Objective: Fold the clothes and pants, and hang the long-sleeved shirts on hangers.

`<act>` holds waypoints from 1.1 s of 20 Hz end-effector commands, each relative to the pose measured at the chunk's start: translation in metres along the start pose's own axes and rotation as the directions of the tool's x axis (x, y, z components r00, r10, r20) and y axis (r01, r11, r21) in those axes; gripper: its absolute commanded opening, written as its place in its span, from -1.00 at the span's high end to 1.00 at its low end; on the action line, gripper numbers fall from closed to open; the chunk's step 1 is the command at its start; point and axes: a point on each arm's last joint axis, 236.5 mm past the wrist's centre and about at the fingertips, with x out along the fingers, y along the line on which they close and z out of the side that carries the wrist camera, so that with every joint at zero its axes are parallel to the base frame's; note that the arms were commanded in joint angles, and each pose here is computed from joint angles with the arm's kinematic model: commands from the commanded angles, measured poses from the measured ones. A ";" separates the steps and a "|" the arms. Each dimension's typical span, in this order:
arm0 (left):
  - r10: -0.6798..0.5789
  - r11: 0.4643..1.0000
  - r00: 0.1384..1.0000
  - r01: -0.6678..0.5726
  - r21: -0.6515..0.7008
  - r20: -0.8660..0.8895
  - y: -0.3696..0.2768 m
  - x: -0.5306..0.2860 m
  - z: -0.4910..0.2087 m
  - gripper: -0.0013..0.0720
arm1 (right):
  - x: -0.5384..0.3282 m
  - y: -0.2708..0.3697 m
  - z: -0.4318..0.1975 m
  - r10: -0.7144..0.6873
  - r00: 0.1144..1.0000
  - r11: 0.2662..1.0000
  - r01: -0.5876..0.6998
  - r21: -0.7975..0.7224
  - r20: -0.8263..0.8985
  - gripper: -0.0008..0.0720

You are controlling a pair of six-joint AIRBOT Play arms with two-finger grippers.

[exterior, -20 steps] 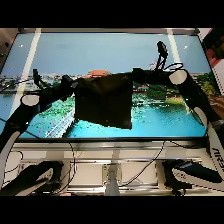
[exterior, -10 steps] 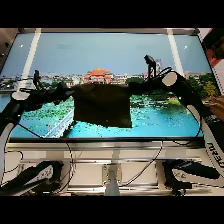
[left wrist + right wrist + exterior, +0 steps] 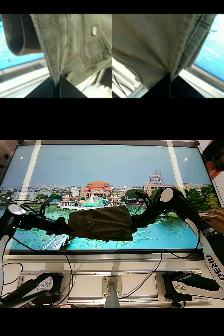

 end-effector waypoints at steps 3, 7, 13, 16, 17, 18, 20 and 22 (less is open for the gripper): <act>0.101 0.994 0.994 -0.102 0.037 0.033 0.018 0.004 0.009 0.84 | 0.032 -0.014 -0.019 0.002 0.999 0.998 0.000 0.058 -0.042 0.93; 0.102 0.994 0.994 -0.103 0.039 0.033 0.018 0.004 0.009 0.52 | 0.038 -0.016 -0.003 -0.007 0.999 0.998 0.005 0.059 0.032 0.52; 0.105 0.993 0.992 -0.108 0.038 0.067 0.018 0.003 0.017 -0.97 | 0.034 -0.024 0.026 -0.042 0.987 0.998 0.034 0.054 0.157 -0.33; 0.117 0.992 0.986 -0.122 0.035 0.122 0.022 0.002 0.030 -0.97 | 0.014 -0.041 0.050 -0.143 0.961 0.989 0.146 0.004 0.239 0.09; 0.131 0.990 0.980 -0.138 0.036 0.151 0.025 0.000 0.037 -0.97 | 0.001 -0.047 0.060 -0.183 0.945 0.981 0.194 -0.015 0.269 0.27; 0.152 0.986 0.971 -0.161 0.036 0.186 0.030 -0.002 0.045 -0.97 | -0.017 -0.057 0.073 -0.232 0.922 0.967 0.252 -0.026 0.311 0.87; 0.167 0.983 0.956 -0.181 0.034 0.242 0.034 -0.006 0.058 -0.97 | -0.057 -0.076 0.094 -0.304 0.870 0.943 0.334 -0.010 0.389 0.94; 0.174 0.981 0.946 -0.191 0.037 0.273 0.035 -0.008 0.066 -0.95 | -0.090 -0.095 0.105 -0.325 0.836 0.939 0.339 0.049 0.441 0.94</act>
